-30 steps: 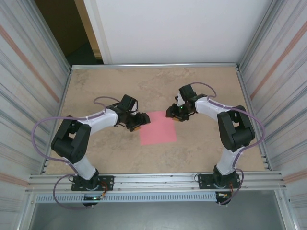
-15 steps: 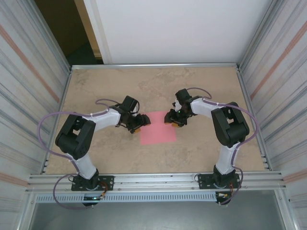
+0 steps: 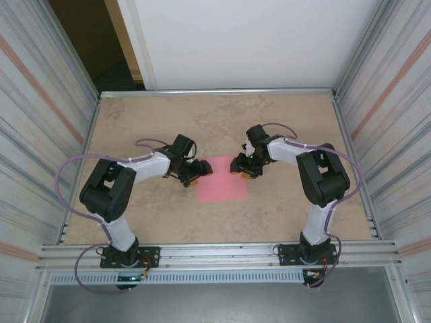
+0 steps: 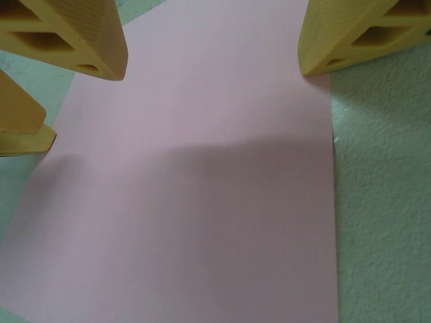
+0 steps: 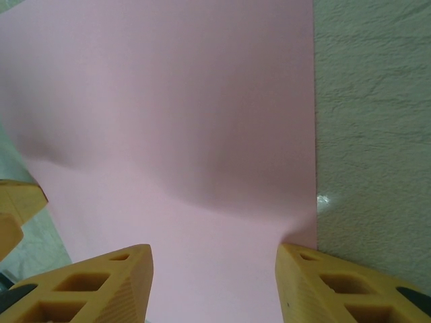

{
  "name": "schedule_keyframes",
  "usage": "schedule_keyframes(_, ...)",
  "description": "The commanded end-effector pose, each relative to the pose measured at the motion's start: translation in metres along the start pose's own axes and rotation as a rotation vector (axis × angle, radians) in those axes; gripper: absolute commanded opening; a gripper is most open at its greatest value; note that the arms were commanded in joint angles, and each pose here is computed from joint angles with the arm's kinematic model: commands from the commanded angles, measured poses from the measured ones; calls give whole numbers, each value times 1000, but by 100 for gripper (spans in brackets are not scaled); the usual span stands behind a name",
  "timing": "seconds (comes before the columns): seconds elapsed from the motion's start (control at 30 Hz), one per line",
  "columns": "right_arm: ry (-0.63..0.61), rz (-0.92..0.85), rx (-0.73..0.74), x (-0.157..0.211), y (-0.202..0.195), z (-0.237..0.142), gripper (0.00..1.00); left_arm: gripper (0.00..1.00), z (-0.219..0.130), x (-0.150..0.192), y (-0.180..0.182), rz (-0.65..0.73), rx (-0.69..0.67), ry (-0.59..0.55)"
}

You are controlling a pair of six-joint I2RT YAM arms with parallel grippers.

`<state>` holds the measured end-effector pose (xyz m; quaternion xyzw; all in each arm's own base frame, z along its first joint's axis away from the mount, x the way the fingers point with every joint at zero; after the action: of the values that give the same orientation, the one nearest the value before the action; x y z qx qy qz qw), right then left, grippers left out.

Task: Fold a paper plane with a square sheet of paper (pick it up from the middle)
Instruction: First fold in half a square sheet of paper at the center of the table.

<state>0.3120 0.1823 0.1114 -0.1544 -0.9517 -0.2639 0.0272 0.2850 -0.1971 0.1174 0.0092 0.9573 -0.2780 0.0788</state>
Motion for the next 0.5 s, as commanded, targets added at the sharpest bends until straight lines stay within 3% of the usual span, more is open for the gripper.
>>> schedule_keyframes(0.0, 38, 9, 35, 4, -10, 16, 53, 67, 13, 6, 10, -5, -46, 32)
schedule_keyframes(0.2, 48, -15, -38, 7, 3, 17, 58, 66, 16, 10, 16, -21, -64, 37)
schedule_keyframes(0.47, 53, -37, -192, 7, 15, 13, 67, 49, 18, 13, 22, -33, -89, 37)
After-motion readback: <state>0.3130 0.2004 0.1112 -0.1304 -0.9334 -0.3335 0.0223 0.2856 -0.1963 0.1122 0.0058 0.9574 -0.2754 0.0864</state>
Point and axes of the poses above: each hand's point on the last joint's axis, 136 mm out from that joint toward the fingers, its own z axis out along the fingers, its own y axis along the line the jaws close on, x = y × z, the point moved 10 cm from there along -z, back along the fingers, and after that the axes turned 15 degrees about z, right-handed, at the moved point
